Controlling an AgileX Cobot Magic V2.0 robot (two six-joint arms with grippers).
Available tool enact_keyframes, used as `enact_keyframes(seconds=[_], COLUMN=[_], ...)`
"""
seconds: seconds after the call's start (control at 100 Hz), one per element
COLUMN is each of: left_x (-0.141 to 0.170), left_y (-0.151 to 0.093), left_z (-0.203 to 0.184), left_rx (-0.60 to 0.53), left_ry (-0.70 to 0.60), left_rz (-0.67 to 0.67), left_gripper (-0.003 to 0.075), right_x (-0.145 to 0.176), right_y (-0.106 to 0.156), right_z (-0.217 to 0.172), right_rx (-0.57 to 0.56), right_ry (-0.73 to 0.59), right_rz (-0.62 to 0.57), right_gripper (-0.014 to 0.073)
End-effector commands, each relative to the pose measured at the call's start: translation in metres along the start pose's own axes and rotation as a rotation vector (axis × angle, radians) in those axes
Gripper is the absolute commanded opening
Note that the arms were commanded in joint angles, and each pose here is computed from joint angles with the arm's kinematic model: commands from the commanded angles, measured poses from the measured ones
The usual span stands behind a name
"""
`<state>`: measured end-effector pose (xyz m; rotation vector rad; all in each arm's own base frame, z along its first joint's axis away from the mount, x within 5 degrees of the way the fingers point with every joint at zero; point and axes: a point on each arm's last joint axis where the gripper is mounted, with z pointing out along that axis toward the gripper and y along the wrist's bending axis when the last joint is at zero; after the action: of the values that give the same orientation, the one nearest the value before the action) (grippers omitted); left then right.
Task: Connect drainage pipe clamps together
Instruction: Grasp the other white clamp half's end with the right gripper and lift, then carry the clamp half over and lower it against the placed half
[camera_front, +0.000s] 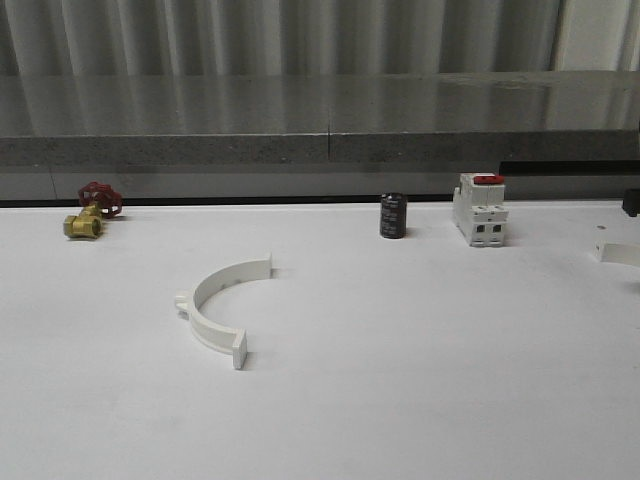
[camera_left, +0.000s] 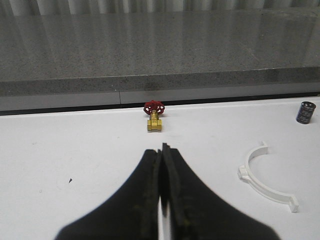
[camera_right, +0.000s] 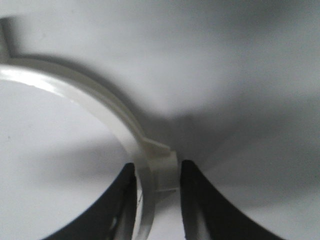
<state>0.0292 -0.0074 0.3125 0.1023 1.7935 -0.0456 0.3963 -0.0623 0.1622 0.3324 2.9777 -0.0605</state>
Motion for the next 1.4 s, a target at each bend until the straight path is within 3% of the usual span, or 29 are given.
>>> enact_keyframes(seconds=[0.0,0.36,0.57,0.83,1.17,1.39], left_x=[-0.014,-0.014,-0.014,-0.014,-0.014,-0.014], left_y=[0.0,0.0,0.0,0.0,0.0,0.0], left_z=[-0.002,-0.002,-0.002,-0.002,-0.002,-0.002], left_rx=[-0.003,-0.003,-0.003,-0.003,-0.003,-0.003], left_ry=[-0.093,-0.093,-0.093,-0.093,-0.093,-0.093], left_rz=[-0.016,-0.016,-0.016,-0.016,-0.016,-0.016], left_gripper=[-0.0021,-0.0021,-0.0021,-0.0021,-0.0021,-0.0021], right_x=[-0.009,-0.008,0.002,0.028,0.073,0.102], right_y=[-0.004,-0.004,0.017,0.08,0.176,0.221], right_z=[-0.027,-0.039,-0.074,-0.111,-0.118,-0.113], right_rx=[0.005,0.027,0.013,-0.042,-0.12,-0.144], right_ry=[-0.101,-0.123,-0.156,-0.175,-0.143,-0.111], right_rz=[0.019,0.03,0.018,-0.005,-0.023,-0.041], right_gripper=[0.0187,0.0187,0.0187,0.0187,0.0187,0.0187])
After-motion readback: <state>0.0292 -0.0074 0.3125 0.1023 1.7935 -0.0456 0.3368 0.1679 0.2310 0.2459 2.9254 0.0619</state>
